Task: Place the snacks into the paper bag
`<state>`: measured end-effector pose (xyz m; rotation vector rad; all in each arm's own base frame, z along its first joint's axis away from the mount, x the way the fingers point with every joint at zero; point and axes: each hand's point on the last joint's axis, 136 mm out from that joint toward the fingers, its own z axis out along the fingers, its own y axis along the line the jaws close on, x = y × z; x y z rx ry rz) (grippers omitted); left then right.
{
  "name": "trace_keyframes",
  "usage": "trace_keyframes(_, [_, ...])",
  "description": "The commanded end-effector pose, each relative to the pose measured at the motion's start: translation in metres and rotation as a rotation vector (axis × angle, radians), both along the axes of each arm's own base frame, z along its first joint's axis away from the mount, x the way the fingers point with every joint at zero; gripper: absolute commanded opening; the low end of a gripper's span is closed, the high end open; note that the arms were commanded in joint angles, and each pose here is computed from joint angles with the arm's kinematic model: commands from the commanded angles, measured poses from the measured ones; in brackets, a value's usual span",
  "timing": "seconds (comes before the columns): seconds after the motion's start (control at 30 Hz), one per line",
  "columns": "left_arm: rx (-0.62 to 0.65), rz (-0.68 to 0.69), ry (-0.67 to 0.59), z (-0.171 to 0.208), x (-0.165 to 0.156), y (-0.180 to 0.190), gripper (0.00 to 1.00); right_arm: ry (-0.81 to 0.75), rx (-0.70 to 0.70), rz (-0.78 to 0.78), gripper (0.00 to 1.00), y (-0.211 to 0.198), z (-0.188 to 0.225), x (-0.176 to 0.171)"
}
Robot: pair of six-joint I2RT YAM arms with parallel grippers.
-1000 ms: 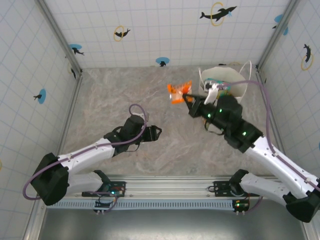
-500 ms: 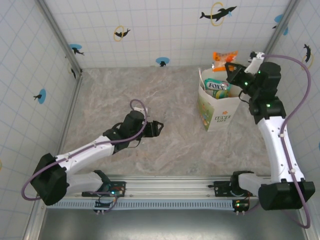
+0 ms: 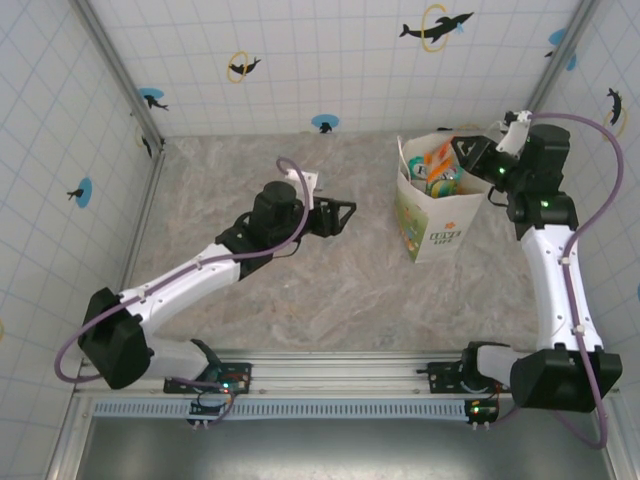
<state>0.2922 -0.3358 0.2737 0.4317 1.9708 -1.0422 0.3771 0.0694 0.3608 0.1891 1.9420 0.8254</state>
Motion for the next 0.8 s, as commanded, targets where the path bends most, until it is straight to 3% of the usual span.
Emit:
trace_keyframes(0.0, [-0.130, -0.129, -0.141, 0.056, -0.006, -0.025, 0.71, -0.006, -0.026, 0.004, 0.43, -0.008, 0.016, 0.002])
trace_keyframes(0.17, [-0.240, -0.195, -0.197, 0.101, 0.000, -0.047, 0.74, -0.033, -0.020, -0.036, 0.46, -0.037, 0.042, 0.005])
trace_keyframes(0.37, [-0.357, -0.262, -0.153, 0.126, 0.008, -0.072, 0.75, -0.092, 0.097, -0.063, 0.52, -0.080, 0.071, 0.003])
trace_keyframes(0.53, [-0.426, -0.263, -0.101, 0.131, 0.020, -0.086, 0.75, -0.129, 0.226, -0.090, 0.54, -0.116, 0.083, 0.002])
trace_keyframes(0.77, [-0.499, -0.282, 0.019, 0.122, 0.031, -0.102, 0.72, -0.086, 0.275, -0.048, 0.55, -0.118, 0.061, 0.012])
